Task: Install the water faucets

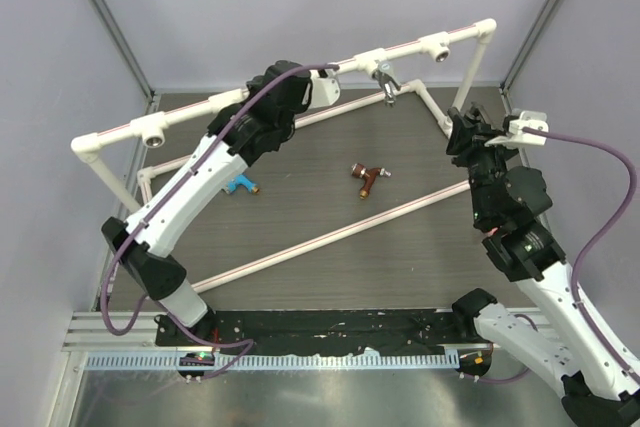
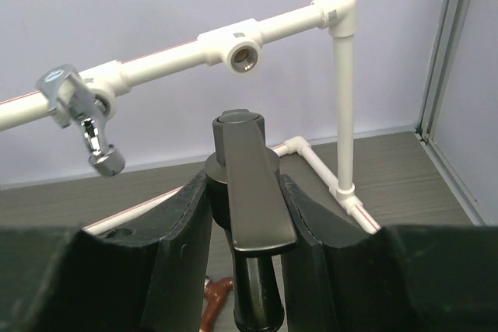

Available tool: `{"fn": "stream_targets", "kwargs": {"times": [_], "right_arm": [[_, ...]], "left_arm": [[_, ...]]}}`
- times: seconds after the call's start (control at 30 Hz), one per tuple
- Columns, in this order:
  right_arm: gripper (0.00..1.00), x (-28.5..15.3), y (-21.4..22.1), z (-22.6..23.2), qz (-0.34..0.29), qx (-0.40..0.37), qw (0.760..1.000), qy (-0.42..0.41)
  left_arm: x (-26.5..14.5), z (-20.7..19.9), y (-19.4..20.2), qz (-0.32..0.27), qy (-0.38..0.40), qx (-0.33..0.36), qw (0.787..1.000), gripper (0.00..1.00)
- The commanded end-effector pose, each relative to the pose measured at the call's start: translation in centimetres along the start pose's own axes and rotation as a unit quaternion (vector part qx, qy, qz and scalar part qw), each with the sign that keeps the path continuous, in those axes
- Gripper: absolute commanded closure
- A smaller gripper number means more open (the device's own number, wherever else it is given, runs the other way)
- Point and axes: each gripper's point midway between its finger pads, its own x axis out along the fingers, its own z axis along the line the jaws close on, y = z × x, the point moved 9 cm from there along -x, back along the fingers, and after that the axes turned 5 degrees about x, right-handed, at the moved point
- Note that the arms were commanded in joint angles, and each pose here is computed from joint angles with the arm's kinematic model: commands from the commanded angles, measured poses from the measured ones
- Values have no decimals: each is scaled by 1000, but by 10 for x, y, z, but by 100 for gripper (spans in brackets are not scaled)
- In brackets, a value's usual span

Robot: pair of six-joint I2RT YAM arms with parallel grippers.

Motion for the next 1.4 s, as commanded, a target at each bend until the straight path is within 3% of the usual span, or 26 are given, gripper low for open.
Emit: {"fn": "stream_targets", "kwargs": {"times": [0.0,0.33,0.7,1.37], "right_arm": [[99,13,-26,9,-92,45,995,4],[99,50,-16,26,-142,27,989,-42],[99,79,8,28,-159,108,971,-143],[99,101,18,24,-169,95,974,-120]], "left_arm": [[-27,27,35,5,-36,-51,998,100],[-39,10,61,-10,-36,-74,997,100],[-53,-1,61,-74,-22,-81,994,100],[-40,-18,55,-67,-5,-52,996,100]]}}
